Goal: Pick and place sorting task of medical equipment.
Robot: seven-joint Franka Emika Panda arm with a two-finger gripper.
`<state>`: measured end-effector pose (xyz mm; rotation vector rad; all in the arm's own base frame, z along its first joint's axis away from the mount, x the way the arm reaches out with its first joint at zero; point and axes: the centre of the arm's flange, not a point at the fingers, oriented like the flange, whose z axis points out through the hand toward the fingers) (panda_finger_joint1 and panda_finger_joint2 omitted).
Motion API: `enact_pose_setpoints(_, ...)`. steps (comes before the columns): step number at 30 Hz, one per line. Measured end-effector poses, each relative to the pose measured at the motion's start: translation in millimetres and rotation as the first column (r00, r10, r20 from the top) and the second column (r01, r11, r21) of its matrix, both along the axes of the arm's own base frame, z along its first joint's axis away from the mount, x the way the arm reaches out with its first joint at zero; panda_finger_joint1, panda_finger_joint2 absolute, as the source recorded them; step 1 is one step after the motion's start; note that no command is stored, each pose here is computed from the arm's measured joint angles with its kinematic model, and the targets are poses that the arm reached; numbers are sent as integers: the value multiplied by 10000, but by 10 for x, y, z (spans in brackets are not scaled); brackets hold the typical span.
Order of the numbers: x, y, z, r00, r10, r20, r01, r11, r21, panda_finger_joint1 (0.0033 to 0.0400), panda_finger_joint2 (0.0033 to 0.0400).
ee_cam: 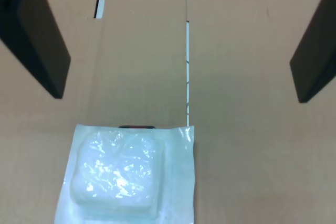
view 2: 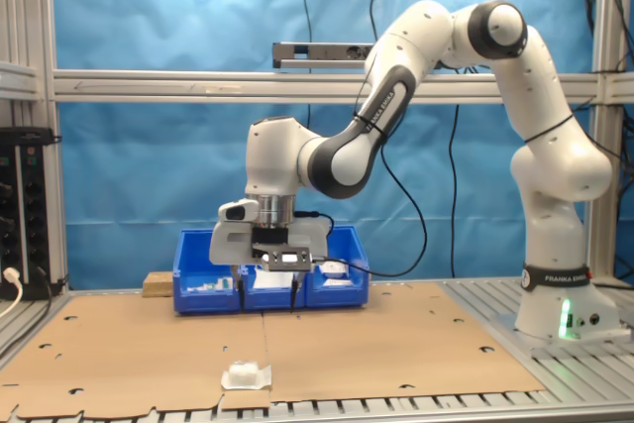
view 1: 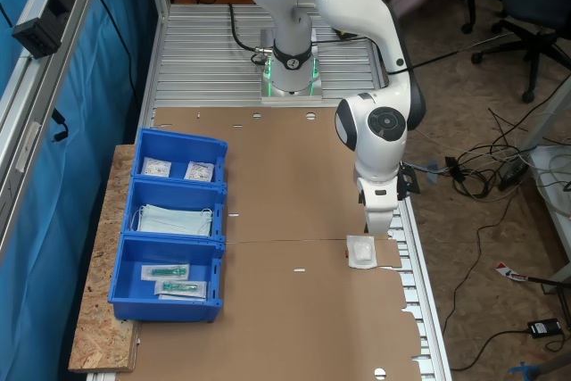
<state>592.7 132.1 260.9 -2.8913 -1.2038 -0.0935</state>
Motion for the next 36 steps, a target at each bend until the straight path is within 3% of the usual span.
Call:
enact_pose_setpoints(22,374,87,-404,9983,-110,575,84,9989,460,400,400)
enact_pose_setpoints(36,423,100,-693,9990,-155,429,132,9984,550,400,400)
